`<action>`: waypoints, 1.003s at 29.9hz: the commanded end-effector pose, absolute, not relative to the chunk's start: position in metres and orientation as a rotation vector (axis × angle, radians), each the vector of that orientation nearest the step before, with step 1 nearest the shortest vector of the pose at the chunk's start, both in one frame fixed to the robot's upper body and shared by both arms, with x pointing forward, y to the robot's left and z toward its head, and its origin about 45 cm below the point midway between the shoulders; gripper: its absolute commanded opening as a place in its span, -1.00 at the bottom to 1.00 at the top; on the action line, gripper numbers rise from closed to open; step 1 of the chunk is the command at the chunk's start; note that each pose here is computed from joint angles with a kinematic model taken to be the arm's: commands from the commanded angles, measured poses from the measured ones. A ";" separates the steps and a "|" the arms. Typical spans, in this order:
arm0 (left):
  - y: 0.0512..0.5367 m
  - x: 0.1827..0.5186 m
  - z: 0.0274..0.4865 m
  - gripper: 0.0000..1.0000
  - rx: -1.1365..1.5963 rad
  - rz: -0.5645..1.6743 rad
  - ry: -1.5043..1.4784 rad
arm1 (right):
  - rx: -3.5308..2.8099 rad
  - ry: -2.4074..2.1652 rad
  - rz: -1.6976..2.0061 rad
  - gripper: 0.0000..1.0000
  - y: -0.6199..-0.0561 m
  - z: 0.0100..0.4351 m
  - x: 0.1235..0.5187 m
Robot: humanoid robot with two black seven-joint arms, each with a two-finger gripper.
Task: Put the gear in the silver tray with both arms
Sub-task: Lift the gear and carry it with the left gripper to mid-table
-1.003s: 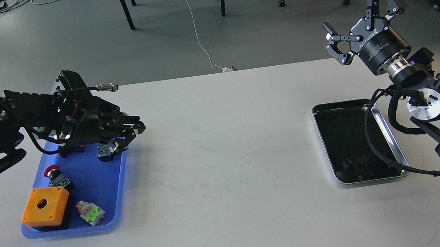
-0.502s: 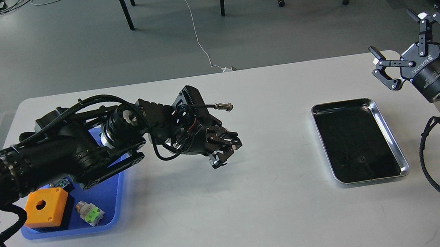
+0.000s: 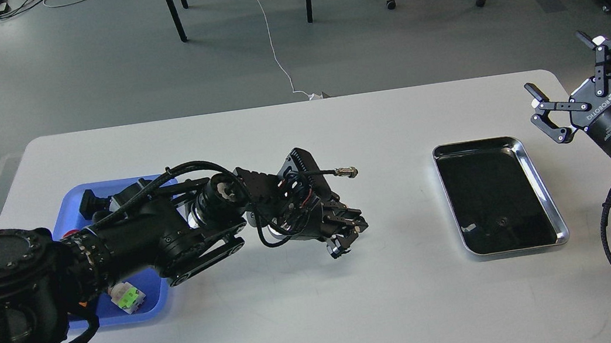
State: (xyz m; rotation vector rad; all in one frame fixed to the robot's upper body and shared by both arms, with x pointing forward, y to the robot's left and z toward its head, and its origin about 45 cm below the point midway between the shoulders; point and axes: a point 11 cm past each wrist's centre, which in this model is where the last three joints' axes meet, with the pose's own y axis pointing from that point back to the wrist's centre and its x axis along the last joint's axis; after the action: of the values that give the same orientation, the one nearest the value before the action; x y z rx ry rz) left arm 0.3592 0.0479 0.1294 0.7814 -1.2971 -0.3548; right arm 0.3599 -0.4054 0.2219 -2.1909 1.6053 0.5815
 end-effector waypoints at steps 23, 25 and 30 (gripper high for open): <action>0.050 0.350 0.103 -0.48 0.808 -0.301 -1.267 | -2.203 1.587 0.579 0.98 -0.401 0.225 0.360; 0.050 0.350 0.103 -0.48 0.808 -0.301 -1.267 | -2.203 1.587 0.579 0.98 -0.401 0.225 0.360; 0.045 0.353 0.110 0.25 0.773 -0.255 -1.256 | -2.204 1.586 0.579 0.98 -0.401 0.225 0.360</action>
State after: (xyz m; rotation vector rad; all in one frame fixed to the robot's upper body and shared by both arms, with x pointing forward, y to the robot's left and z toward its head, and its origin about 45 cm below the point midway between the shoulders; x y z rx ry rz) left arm 0.3523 0.0474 0.1067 0.7872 -1.2596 -0.2712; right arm 0.3603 -0.4010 0.2252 -2.2034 1.5857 0.5781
